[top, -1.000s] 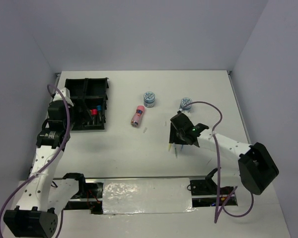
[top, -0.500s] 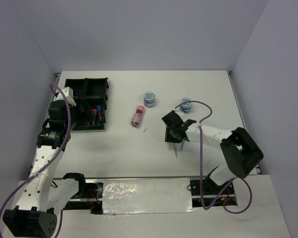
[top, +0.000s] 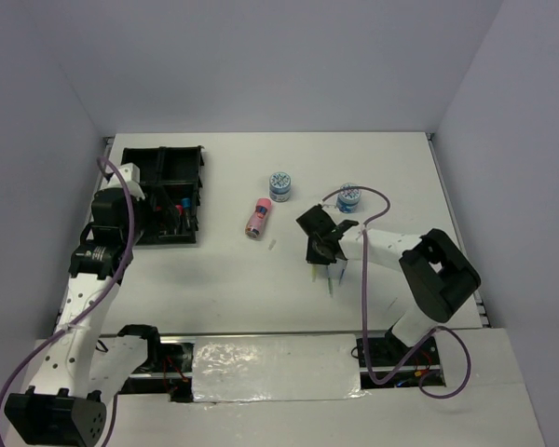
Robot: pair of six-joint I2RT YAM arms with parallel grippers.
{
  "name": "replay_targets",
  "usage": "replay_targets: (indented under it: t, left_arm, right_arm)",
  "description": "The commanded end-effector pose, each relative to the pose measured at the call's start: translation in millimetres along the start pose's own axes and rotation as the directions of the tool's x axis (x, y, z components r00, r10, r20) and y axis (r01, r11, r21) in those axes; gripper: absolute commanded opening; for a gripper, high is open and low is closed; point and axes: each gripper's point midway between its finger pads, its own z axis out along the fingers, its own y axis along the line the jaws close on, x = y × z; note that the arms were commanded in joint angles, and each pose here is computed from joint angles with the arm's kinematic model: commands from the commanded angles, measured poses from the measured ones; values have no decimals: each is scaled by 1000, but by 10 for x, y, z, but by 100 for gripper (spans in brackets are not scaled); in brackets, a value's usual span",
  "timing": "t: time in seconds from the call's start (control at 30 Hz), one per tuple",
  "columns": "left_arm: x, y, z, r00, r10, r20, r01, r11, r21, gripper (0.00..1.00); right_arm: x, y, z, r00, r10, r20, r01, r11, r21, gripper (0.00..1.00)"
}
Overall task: Sort the stationery into containers
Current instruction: Pick up the pen from the center of the board.
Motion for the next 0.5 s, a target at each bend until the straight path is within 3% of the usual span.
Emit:
replay_targets:
  t: [0.0, 0.17, 0.3, 0.4, 0.47]
  left_arm:
    - [-129, -85, -1, 999, 32, 44, -34, 999, 38, 99]
    - [-41, -323, 52, 997, 73, -4, -72, 985, 154, 99]
    - [75, -623, 156, 990, 101, -94, -86, 985, 153, 99]
    - [337, -1372, 85, 968, 211, -139, -175, 956, 233, 99]
    - [531, -1652, 143, 956, 231, -179, -180, 947, 265, 99]
  right_arm:
    - [-32, 116, 58, 1000, 2, 12, -2, 1000, -6, 0]
    - [-90, 174, -99, 999, -4, 34, 5, 999, -38, 0]
    - [-413, 263, -826, 981, 54, 184, -17, 980, -196, 0]
    - [-542, 172, -1285, 959, 72, 276, 2, 965, -261, 0]
    - [-544, -1, -1422, 953, 61, 297, 6, 976, -218, 0]
